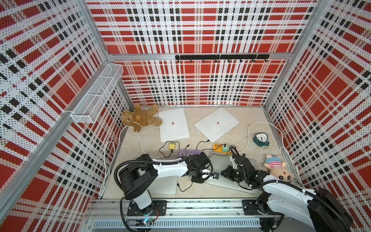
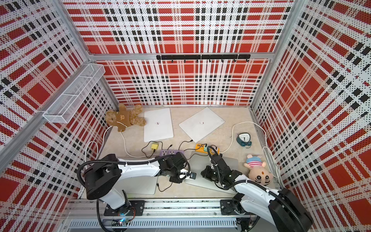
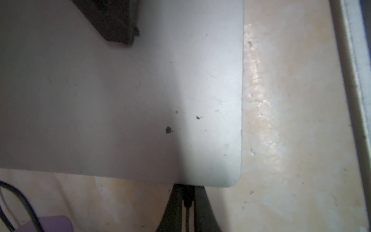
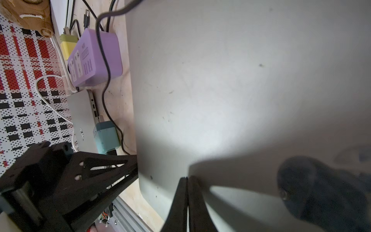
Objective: Unplug the laptop charger
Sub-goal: Remove the charging cable from the laptop.
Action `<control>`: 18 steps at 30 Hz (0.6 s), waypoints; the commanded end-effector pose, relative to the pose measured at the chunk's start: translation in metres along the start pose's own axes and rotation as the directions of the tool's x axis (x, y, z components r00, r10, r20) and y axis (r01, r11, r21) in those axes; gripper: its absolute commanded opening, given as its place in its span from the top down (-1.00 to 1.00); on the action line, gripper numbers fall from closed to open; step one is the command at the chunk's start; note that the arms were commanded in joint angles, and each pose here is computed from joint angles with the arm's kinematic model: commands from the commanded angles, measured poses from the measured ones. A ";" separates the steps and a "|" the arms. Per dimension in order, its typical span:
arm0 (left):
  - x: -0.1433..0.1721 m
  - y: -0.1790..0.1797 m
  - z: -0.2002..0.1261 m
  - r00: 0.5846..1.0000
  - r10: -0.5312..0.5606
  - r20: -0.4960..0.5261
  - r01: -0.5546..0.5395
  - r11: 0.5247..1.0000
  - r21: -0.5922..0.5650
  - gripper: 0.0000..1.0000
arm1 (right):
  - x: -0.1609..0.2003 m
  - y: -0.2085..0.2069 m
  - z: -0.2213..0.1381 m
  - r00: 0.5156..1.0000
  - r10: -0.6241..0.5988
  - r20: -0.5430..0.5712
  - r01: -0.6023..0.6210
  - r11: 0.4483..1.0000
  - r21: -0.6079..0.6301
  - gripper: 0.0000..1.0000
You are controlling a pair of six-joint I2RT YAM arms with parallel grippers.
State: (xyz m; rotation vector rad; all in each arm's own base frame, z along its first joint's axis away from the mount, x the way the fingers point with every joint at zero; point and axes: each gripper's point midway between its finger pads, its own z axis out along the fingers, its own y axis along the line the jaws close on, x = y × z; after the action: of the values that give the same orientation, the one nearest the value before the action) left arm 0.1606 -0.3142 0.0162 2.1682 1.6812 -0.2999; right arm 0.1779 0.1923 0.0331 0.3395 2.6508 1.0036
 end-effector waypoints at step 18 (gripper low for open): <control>0.015 0.001 0.005 0.998 -0.017 -0.063 0.018 1.000 0.015 1.00 | 0.000 -0.006 0.001 1.000 0.010 0.005 -0.010 1.000 0.014 0.85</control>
State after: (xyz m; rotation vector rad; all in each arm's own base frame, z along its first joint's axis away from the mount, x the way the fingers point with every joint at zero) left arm 0.1635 -0.3127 0.0160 2.1691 1.6901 -0.2827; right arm 0.1779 0.1923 0.0331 0.3395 2.6508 1.0036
